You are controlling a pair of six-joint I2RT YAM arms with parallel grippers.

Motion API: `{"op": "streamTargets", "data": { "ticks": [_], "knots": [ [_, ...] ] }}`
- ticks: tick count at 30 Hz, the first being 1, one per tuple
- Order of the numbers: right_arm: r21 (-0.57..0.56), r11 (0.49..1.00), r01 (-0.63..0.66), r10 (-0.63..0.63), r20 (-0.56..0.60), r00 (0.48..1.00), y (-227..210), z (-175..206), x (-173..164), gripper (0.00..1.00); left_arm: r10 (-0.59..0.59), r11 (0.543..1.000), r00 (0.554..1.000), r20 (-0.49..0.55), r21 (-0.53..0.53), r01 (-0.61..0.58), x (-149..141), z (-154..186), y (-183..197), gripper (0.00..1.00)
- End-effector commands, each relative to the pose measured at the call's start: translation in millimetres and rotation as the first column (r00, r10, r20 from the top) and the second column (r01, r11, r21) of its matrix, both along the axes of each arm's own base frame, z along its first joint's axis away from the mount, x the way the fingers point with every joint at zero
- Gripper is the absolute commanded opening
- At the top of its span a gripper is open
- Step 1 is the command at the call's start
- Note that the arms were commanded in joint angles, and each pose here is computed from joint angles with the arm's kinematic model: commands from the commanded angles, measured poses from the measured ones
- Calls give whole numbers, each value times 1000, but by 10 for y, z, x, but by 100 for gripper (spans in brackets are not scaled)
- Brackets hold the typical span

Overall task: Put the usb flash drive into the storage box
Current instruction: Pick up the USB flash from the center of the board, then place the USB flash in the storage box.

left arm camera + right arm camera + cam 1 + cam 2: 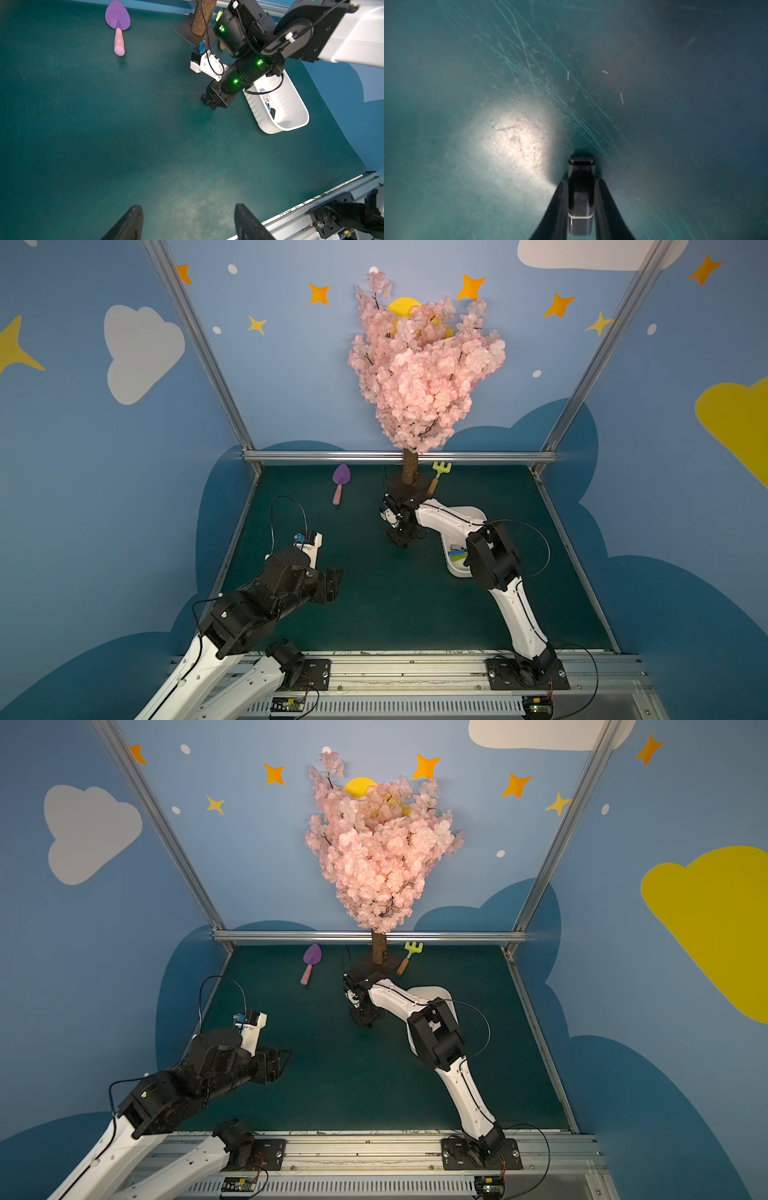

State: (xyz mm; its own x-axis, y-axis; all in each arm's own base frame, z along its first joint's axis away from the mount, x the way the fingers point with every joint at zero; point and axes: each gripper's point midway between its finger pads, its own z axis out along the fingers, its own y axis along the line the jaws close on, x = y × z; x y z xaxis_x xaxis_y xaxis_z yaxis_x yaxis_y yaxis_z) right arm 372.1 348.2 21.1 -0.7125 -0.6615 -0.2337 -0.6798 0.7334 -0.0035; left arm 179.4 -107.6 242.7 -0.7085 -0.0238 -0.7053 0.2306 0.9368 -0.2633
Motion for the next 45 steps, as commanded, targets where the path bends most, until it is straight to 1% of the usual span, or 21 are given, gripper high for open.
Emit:
{"op": "streamTargets", "data": {
  "ticks": [1,3,7,11,15,18,21,24,27,29,32,34,38,41,45],
  "knots": [
    [-70,997,10,-13,-47,999,-96,-224,-157,19,12,1000,1000,-3,11,-12,19,-32,12,73],
    [-60,998,9,-11,-33,999,-72,-160,-167,18,12,1000,1000,-5,12,-12,19,-36,11,73],
    [-3,1000,6,-6,-2,1000,13,103,-193,17,8,1000,1000,-5,6,-8,10,-34,6,73],
    [69,998,-1,-2,39,999,74,476,-228,17,11,1000,1000,0,4,-11,13,-25,9,73],
    [123,992,0,-13,98,995,29,873,-265,16,10,1000,1000,-7,7,-10,19,-39,0,73],
    [144,990,7,-28,148,989,-104,1168,-287,16,8,1000,1000,-10,9,-8,18,-47,-3,73],
    [184,982,38,-72,183,980,-313,1413,-304,17,10,1000,1000,-10,9,-10,20,-45,-1,73],
    [184,976,114,-153,216,964,-646,1547,-268,17,10,1000,1000,-11,12,-10,21,-52,2,73],
    [197,954,226,-266,209,941,-1039,1581,-203,18,10,1000,1000,-12,12,-10,22,-54,0,73],
    [226,926,304,-347,188,919,-1307,1563,-154,18,8,1000,1000,-11,10,-8,22,-50,-3,73],
    [225,881,415,-455,169,874,-1674,1465,-116,20,8,1000,1000,-12,10,-8,17,-53,-3,73],
    [214,861,461,-495,152,855,-1835,1366,-122,20,9,1000,1000,-11,10,-9,20,-51,-1,73],
    [154,841,519,-537,129,833,-2025,1119,-135,20,8,1000,1000,-18,13,-7,25,-65,-9,73],
    [117,834,539,-550,100,829,-2044,935,-120,20,9,1000,1000,-21,16,-9,28,-70,-9,73],
    [93,832,546,-553,86,828,-2029,785,-74,20,13,1000,1000,-18,17,-13,27,-69,1,73]
  ]
}}
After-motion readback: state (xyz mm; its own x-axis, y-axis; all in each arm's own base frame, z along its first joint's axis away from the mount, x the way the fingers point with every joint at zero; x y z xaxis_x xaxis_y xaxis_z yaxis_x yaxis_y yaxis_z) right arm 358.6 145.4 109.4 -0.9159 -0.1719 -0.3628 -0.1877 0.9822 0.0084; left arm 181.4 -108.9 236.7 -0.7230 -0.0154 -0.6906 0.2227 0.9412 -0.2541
